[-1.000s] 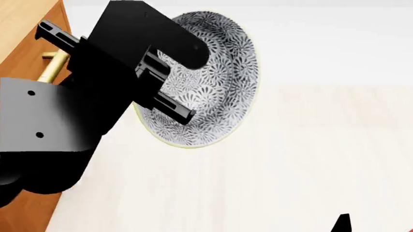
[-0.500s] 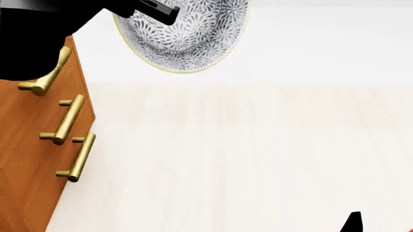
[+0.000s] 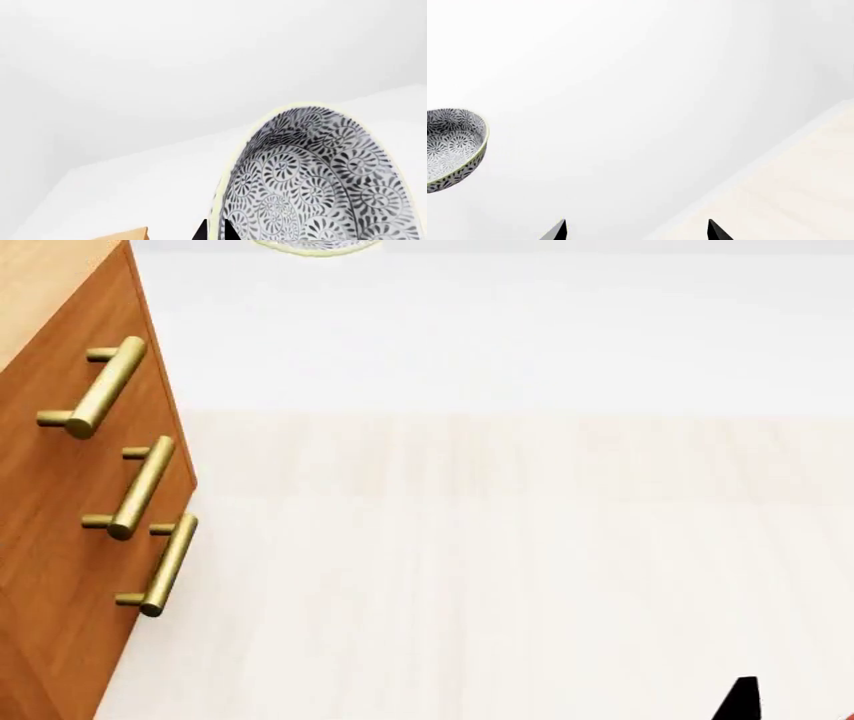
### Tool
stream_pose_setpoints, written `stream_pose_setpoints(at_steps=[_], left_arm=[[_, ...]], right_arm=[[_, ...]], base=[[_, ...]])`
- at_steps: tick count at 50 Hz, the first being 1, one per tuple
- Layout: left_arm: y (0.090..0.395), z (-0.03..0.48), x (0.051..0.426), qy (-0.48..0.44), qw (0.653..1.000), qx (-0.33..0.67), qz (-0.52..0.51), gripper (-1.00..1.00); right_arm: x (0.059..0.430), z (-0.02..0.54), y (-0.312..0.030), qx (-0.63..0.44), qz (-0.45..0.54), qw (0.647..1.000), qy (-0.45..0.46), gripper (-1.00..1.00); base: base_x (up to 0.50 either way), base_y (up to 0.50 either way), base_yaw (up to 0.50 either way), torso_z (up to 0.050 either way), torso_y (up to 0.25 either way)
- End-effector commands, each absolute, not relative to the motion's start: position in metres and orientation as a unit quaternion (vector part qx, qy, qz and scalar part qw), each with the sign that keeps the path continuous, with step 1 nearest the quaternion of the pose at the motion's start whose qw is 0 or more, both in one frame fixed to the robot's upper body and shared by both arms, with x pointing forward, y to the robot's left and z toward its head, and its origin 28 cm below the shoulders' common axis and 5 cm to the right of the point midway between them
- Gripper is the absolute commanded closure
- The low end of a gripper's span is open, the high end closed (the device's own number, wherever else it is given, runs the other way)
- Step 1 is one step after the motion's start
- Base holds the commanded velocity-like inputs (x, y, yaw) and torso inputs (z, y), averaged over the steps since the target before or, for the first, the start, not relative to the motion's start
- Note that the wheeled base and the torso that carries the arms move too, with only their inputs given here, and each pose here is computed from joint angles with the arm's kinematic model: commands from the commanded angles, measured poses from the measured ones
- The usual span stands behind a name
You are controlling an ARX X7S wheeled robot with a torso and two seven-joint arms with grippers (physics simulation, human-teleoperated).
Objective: Put the bowl on top of the cabinet.
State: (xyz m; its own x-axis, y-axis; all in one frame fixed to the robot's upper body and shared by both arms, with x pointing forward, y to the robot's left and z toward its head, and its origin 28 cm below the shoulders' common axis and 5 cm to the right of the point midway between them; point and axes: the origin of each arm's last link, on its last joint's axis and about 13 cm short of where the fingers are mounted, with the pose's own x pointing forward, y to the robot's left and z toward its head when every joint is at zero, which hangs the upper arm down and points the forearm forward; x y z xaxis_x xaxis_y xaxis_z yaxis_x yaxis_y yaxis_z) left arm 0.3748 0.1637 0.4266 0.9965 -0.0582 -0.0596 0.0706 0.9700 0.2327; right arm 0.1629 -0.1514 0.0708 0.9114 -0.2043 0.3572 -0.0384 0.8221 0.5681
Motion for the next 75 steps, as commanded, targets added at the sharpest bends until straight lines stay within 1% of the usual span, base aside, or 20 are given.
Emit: stream_pose_setpoints(at_steps=[1, 5, 12, 18, 19, 22, 24, 37, 46, 52, 60, 66, 75], left_arm=[[0.174, 0.444, 0.384, 0.021, 0.996, 0.084, -0.022, 1.00], [0.176, 0.447, 0.383, 0.024, 0.997, 0.072, -0.017, 1.00], [0.186, 0.449, 0.380, 0.045, 0.999, 0.013, -0.009, 1.00], [0.193, 0.449, 0.380, 0.053, 0.999, -0.010, -0.002, 1.00], [0.195, 0.451, 0.379, 0.050, 0.998, -0.034, -0.014, 1.00], [0.198, 0.451, 0.378, 0.060, 0.996, -0.059, -0.008, 1.00], [0.202, 0.449, 0.378, 0.070, 0.994, -0.087, 0.005, 1.00], [0.219, 0.443, 0.380, 0.097, 0.979, -0.174, 0.041, 1.00], [0.231, 0.451, 0.377, 0.095, 0.969, -0.216, 0.076, 1.00], [0.237, 0.457, 0.376, 0.087, 0.957, -0.249, 0.119, 1.00], [0.239, 0.458, 0.376, 0.093, 0.949, -0.262, 0.151, 1.00], [0.240, 0.460, 0.378, 0.082, 0.938, -0.272, 0.197, 1.00], [0.238, 0.457, 0.381, 0.070, 0.940, -0.246, 0.226, 1.00]], right_arm=[[0.165, 0.072, -0.152, 0.288, -0.047, 0.931, -0.218, -1.00], [0.166, 0.071, -0.152, 0.288, -0.048, 0.931, -0.217, -1.00], [0.168, 0.071, -0.152, 0.286, -0.048, 0.933, -0.214, -1.00], [0.168, 0.071, -0.151, 0.287, -0.047, 0.933, -0.212, -1.00], [0.168, 0.071, -0.151, 0.286, -0.048, 0.933, -0.212, -1.00], [0.169, 0.071, -0.151, 0.286, -0.047, 0.933, -0.211, -1.00], [0.168, 0.071, -0.151, 0.286, -0.048, 0.933, -0.213, -1.00], [0.169, 0.071, -0.151, 0.285, -0.051, 0.934, -0.211, -1.00], [0.172, 0.070, -0.150, 0.282, -0.052, 0.936, -0.206, -1.00], [0.173, 0.069, -0.149, 0.280, -0.051, 0.937, -0.203, -1.00], [0.171, 0.070, -0.149, 0.281, -0.051, 0.936, -0.206, -1.00], [0.170, 0.071, -0.149, 0.279, -0.053, 0.936, -0.210, -1.00], [0.168, 0.071, -0.150, 0.279, -0.055, 0.935, -0.213, -1.00]], base=[[0.00, 0.00, 0.00, 0.000, 0.000], [0.00, 0.00, 0.00, 0.000, 0.000], [0.00, 0.00, 0.00, 0.000, 0.000], [0.00, 0.00, 0.00, 0.000, 0.002], [0.00, 0.00, 0.00, 0.000, 0.000], [0.00, 0.00, 0.00, 0.000, 0.000], [0.00, 0.00, 0.00, 0.000, 0.000], [0.00, 0.00, 0.00, 0.000, 0.000], [0.00, 0.00, 0.00, 0.000, 0.001], [0.00, 0.00, 0.00, 0.002, 0.000], [0.00, 0.00, 0.00, 0.000, 0.000], [0.00, 0.00, 0.00, 0.000, 0.000], [0.00, 0.00, 0.00, 0.000, 0.001]])
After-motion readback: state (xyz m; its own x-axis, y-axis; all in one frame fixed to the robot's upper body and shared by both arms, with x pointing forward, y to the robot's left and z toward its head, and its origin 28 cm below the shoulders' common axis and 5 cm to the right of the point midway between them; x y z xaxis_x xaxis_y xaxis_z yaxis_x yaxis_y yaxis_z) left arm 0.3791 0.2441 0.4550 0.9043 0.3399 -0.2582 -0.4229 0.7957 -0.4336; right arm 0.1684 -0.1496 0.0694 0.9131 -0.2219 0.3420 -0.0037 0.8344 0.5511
